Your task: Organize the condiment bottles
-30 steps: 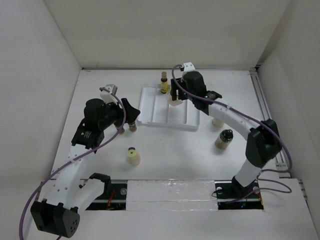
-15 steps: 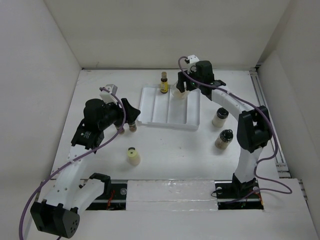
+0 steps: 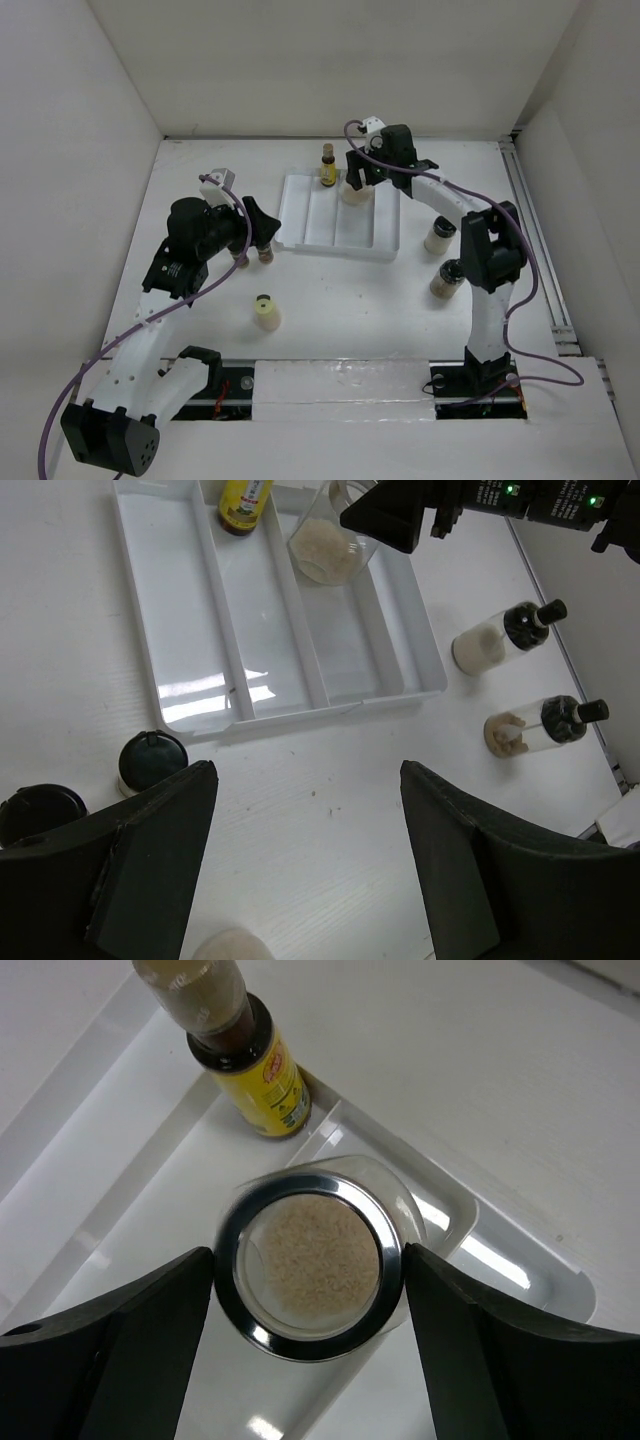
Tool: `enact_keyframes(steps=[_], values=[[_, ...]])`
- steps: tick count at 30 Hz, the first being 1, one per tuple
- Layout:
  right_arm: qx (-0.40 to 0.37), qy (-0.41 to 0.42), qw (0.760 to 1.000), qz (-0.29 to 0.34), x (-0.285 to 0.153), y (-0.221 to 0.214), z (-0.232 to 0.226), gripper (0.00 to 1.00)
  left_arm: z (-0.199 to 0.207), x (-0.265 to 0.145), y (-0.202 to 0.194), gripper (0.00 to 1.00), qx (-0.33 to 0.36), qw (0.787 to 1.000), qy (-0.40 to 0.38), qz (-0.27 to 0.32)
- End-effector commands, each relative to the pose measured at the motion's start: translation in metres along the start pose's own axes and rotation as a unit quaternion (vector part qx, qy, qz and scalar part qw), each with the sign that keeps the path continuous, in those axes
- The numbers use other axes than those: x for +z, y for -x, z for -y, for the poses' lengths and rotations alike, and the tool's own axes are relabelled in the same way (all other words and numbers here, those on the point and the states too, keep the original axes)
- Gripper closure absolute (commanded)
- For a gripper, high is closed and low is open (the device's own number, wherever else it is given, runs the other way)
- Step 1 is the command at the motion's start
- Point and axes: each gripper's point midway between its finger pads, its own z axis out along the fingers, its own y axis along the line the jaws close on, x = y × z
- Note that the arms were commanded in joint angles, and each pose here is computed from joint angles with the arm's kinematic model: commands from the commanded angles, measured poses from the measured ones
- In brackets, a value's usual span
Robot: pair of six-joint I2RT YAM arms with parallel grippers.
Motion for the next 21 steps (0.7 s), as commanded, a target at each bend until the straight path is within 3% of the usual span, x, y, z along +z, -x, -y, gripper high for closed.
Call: enact_keyframes(steps=[1, 5, 11, 14, 15, 16, 18, 20, 21], values=[[-0.051, -0.025, 0.994, 0.090, -0.012, 0.070, -0.003, 0.17, 0.011, -0.004, 0.021, 0.30, 0.013, 0.999, -0.016, 0.031], [-0.054, -0.025, 0.995, 0.081, -0.013, 0.060, -0.003, 0.01, 0.011, -0.004, 0.021, 0.30, 0.013, 0.999, -0.016, 0.031], [-0.043, -0.020, 0.994, 0.103, -0.043, 0.077, -0.017, 0.01, 0.009, -0.002, 0.019, 0.30, 0.011, 0.999, -0.014, 0.027], [-0.005, -0.037, 0.991, 0.128, -0.079, 0.087, -0.023, 0.06, 0.009, -0.002, 0.019, 0.30, 0.011, 0.999, -0.014, 0.027], [0.014, -0.076, 0.987, 0.144, -0.092, 0.091, -0.012, 0.09, 0.009, -0.002, 0.019, 0.30, 0.011, 0.999, -0.014, 0.027], [0.034, -0.099, 0.986, 0.133, -0.097, 0.072, -0.010, 0.14, 0.010, -0.002, 0.019, 0.30, 0.007, 1.000, -0.014, 0.027], [0.114, -0.181, 0.959, 0.187, -0.146, 0.082, 0.011, 0.44, 0.011, -0.002, 0.018, 0.30, 0.007, 0.999, -0.018, 0.025], [0.158, -0.242, 0.940, 0.180, -0.163, 0.044, 0.027, 0.77, 0.013, -0.004, 0.022, 0.30, 0.010, 0.999, -0.022, 0.034], [0.191, -0.263, 0.922, 0.210, -0.190, 0.045, 0.032, 0.77, 0.015, -0.004, 0.022, 0.30, 0.011, 0.999, -0.026, 0.032]])
